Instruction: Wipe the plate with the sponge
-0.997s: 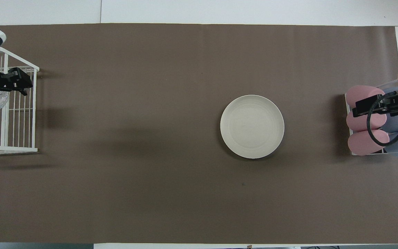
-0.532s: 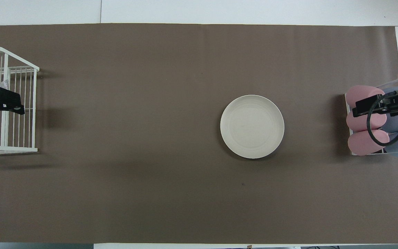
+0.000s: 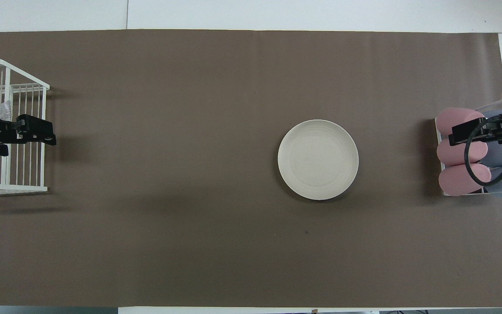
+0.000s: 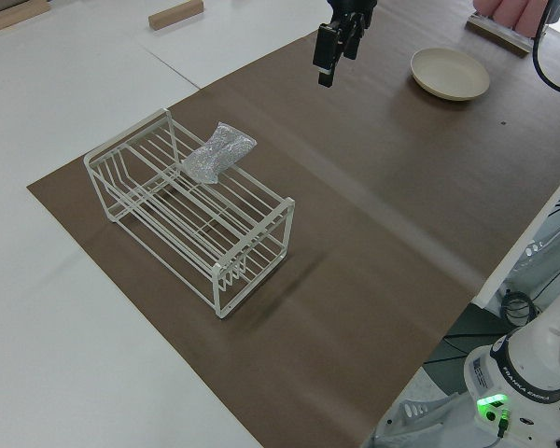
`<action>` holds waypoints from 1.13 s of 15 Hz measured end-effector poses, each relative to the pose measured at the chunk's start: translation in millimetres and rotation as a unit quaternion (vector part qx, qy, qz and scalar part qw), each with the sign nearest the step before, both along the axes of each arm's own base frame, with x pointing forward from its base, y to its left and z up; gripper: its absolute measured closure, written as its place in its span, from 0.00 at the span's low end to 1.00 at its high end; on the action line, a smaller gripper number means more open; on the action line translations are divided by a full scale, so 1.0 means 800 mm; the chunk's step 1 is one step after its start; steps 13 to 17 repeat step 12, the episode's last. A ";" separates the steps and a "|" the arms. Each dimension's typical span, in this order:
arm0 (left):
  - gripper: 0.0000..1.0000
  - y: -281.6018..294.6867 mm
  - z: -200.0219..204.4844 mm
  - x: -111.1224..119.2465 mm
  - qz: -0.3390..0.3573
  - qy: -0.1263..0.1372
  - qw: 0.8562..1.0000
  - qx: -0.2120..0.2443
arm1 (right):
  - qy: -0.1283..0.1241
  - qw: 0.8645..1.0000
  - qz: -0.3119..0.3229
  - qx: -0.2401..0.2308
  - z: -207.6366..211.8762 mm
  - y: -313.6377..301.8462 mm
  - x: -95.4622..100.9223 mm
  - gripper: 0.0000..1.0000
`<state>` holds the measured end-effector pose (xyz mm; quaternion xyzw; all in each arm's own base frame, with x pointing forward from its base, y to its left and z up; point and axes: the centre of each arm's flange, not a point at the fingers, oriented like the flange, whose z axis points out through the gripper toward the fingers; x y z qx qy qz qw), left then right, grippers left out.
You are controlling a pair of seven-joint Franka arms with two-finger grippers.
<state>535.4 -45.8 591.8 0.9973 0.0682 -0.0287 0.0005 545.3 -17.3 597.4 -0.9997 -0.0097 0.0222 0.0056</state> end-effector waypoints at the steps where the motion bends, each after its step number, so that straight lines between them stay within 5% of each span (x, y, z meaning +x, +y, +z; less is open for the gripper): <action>1: 0.00 -0.001 0.007 -0.003 -0.001 0.005 1.000 0.000 | -0.001 1.000 0.001 -0.005 0.001 -0.001 0.000 0.00; 17: 0.00 -0.003 0.022 -0.008 -0.001 0.015 1.000 -0.009 | -0.012 1.000 0.009 -0.013 0.019 0.007 0.001 0.00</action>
